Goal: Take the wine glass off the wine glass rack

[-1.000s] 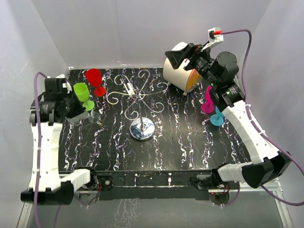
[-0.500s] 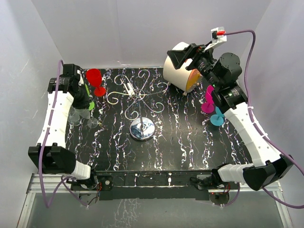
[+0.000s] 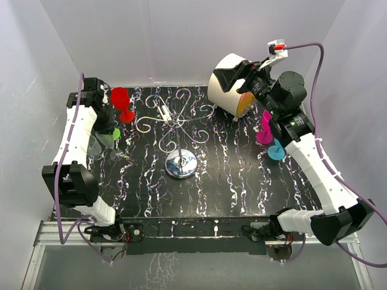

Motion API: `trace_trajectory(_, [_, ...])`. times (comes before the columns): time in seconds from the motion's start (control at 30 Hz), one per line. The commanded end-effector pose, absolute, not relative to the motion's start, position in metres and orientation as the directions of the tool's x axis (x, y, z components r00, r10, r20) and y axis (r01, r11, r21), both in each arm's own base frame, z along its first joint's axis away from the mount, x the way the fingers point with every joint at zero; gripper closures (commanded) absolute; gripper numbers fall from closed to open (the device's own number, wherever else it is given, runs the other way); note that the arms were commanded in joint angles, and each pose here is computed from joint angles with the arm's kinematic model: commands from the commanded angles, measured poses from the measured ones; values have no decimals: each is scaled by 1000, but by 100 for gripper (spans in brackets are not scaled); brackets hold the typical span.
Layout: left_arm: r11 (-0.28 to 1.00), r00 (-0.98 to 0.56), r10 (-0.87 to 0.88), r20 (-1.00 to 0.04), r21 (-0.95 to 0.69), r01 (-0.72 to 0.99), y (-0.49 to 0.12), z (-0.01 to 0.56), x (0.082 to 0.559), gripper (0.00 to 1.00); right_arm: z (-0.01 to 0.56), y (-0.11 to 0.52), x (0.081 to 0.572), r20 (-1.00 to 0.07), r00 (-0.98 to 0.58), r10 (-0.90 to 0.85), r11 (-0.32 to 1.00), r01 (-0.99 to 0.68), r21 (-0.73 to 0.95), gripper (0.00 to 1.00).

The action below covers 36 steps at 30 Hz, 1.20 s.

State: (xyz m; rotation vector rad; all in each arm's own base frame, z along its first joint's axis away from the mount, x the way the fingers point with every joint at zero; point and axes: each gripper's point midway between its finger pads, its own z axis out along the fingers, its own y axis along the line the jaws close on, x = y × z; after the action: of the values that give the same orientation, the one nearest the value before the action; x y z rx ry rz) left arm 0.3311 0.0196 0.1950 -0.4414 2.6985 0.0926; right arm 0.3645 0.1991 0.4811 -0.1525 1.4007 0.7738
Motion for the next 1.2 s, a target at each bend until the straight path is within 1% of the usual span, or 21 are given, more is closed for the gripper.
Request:
trace_trajectory(0.0, [943,-855,-304,-420,-4,-333,30,204,334,100,506,196,352,-904,45,426,736,-599,317,2])
trace_trajectory(0.07, [942,-854,-309,-420,-14,-334,30,203,335,99,506,196,351,-903,43,428,732,-601,319,2])
trace_trajectory(0.13, [943,-854,-310,-418,-22,-332,29,203,335,91,506,197,351,-902,40,429,730,-604,320,2])
trace_trajectory(0.23, [942,-853,-310,-420,-18,-334,31,205,335,85,507,197,350,-901,37,432,726,-607,324,2])
trace_trajectory(0.37, [943,-839,-308,-448,-32,-330,30,218,337,69,507,197,349,-900,29,434,725,-605,330,2])
trace_trajectory(0.4, [944,-835,-309,-456,-37,-329,29,222,337,67,507,197,349,-900,27,435,727,-600,333,2])
trace_trajectory(0.47, [945,-821,-308,-480,-57,-321,27,235,338,61,503,197,349,-901,16,434,732,-589,342,2])
trace_trajectory(0.6, [951,-782,-301,-547,-112,-288,20,266,341,46,494,193,351,-905,-12,425,750,-555,360,2])
trace_trajectory(0.7, [956,-747,-291,-598,-144,-257,15,292,342,39,480,186,353,-911,-53,410,778,-500,379,2])
trace_trajectory(0.8, [961,-687,-278,-672,-197,-197,6,326,345,31,465,173,353,-919,-91,384,823,-418,385,2])
trace_trajectory(0.9, [958,-619,-268,-739,-271,-91,-12,360,345,26,451,159,348,-933,-126,338,865,-348,361,2])
trace_trajectory(1.03, [943,-518,-241,-821,-325,76,-37,413,341,26,446,141,330,-954,-142,263,906,-304,295,2])
trace_trajectory(1.1, [931,-470,-219,-855,-327,161,-55,439,337,25,451,130,318,-964,-124,234,922,-287,261,2])
trace_trajectory(1.17, [923,-432,-161,-888,-290,252,-82,459,330,25,456,119,304,-972,-113,205,935,-271,229,2])
